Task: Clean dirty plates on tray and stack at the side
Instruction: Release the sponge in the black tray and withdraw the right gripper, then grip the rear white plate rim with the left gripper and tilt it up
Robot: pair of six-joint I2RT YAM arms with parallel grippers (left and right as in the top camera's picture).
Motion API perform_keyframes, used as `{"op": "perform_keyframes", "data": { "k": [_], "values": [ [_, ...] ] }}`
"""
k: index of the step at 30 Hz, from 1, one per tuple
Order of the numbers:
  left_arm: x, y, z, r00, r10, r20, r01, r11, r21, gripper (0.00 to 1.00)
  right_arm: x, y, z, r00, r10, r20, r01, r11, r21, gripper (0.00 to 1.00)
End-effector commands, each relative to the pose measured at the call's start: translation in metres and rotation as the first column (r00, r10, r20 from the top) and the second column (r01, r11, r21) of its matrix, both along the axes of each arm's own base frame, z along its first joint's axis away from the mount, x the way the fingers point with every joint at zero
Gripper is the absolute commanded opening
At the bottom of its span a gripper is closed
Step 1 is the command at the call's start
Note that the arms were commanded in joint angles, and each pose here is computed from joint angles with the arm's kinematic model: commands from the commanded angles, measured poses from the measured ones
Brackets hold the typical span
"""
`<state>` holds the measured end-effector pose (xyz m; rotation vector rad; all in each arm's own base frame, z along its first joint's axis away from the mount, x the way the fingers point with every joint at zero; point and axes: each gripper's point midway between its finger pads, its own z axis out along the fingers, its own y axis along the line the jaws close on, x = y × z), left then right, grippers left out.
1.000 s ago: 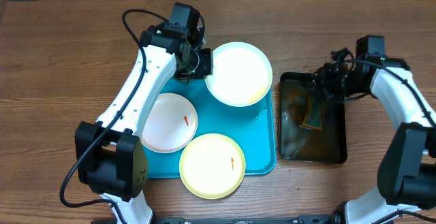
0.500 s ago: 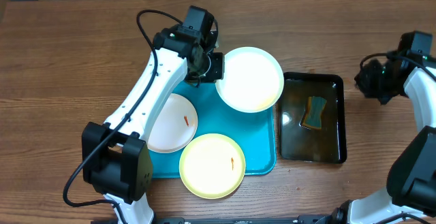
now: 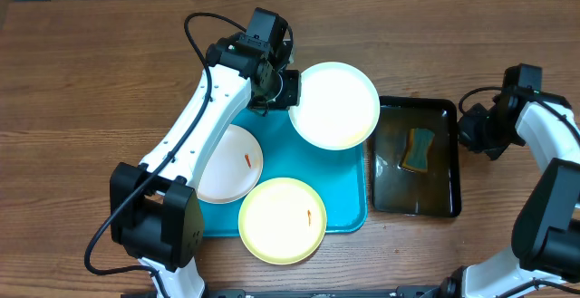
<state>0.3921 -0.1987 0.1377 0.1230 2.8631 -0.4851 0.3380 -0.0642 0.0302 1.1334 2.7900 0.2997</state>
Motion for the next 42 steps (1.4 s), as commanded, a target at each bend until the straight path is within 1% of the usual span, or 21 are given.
{"op": "perform_keyframes", "data": {
  "k": [1,9,14,24,27,33,37,41,42],
  "values": [
    [0.004,-0.007,0.011,0.999,-0.027,0.032,0.028,0.999,-0.024,0.04,-0.007,0.006,-0.009,1.0,0.009,-0.022,-0.009,1.0,0.0,0.04],
    [0.006,-0.002,0.01,0.999,-0.018,0.041,0.018,1.0,0.0,0.04,-0.011,0.009,-0.012,0.999,0.03,-0.032,-0.03,1.0,0.006,0.04],
    [0.006,-0.002,0.01,0.999,-0.016,0.043,0.016,1.0,0.004,0.04,-0.004,0.029,-0.006,0.991,0.129,0.036,-0.132,0.985,0.106,0.04],
    [0.009,0.001,0.01,0.998,-0.009,0.056,0.007,1.0,0.023,0.04,-0.007,0.031,-0.006,0.988,0.153,0.034,-0.156,0.981,0.112,0.04],
    [0.012,0.005,0.009,0.998,0.001,0.067,-0.004,0.999,0.046,0.04,-0.007,0.034,-0.006,0.985,0.169,0.038,-0.172,0.977,0.122,0.04],
    [0.013,0.006,0.01,0.997,0.001,0.072,-0.005,0.999,0.046,0.04,-0.004,0.035,-0.005,0.981,0.185,0.051,-0.19,0.975,0.113,0.04],
    [0.019,0.007,0.011,0.995,0.008,0.1,-0.013,0.998,0.057,0.04,0.007,0.022,0.005,0.984,0.158,0.086,-0.166,0.981,0.097,0.08],
    [0.024,0.007,0.013,0.991,0.011,0.134,-0.023,0.996,0.083,0.04,0.028,-0.004,0.022,0.982,0.105,0.159,-0.116,0.991,0.063,0.11],
    [0.026,0.006,0.013,0.989,0.009,0.145,-0.022,0.996,0.09,0.04,0.034,-0.013,0.026,0.979,0.091,0.183,-0.102,0.994,0.05,0.13]
  ]
}}
